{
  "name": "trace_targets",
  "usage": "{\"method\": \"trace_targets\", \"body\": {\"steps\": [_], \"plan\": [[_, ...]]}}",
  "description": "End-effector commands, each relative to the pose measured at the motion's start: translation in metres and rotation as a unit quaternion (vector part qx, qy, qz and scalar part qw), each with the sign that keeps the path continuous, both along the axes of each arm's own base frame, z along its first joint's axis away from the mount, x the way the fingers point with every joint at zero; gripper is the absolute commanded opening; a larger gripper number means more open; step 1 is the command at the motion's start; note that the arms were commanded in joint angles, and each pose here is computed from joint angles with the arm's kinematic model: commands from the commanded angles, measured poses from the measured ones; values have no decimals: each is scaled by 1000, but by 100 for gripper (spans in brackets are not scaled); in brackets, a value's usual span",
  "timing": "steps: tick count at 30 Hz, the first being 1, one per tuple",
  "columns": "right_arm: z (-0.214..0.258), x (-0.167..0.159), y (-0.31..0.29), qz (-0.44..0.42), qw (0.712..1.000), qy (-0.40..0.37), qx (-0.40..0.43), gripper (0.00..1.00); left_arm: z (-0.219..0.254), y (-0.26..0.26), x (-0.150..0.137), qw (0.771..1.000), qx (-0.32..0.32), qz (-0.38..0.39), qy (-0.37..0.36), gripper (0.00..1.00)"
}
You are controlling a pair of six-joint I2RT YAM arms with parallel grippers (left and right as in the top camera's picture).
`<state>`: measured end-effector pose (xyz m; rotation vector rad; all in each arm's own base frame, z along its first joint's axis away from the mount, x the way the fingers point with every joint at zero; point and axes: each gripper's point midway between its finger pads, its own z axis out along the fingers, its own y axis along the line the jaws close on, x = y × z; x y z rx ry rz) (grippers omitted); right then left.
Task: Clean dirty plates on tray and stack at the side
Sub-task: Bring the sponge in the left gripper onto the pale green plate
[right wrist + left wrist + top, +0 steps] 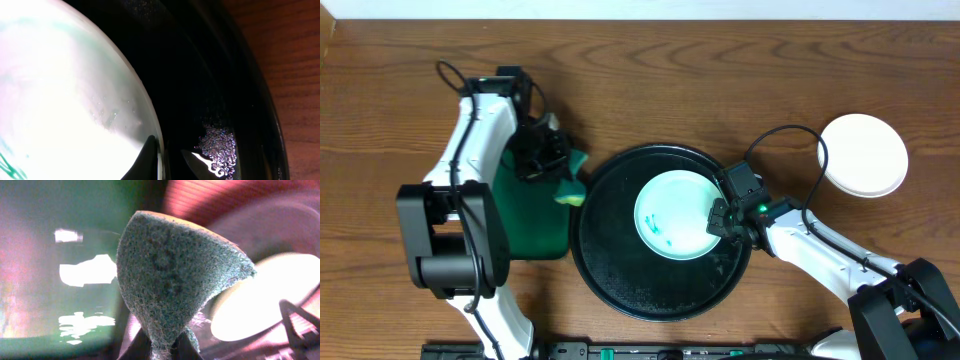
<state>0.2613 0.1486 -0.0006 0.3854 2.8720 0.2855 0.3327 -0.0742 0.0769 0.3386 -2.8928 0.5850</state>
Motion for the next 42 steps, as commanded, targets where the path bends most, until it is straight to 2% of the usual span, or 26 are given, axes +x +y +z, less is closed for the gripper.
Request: {"method": "trace_targets", "body": {"steps": [1,12,18,31,42], "plan": [[-35,-41,-2,31,996,80,-10,1,17,-38,-6,997,-58,-37,-17,7],[-34,-39,-1,36,996,75,-9,1,25,-157,-30,978,-133,-157,-46,7],[-34,-40,2,37,996,80,-1,1,26,-217,-35,955,-218,-191,-62,8],[-33,-41,3,38,996,81,3,1,-23,-224,-48,961,-220,-169,-14,7],[-33,-43,2,38,996,85,1,1,-49,-235,-76,934,-327,-145,-1,7]]}}
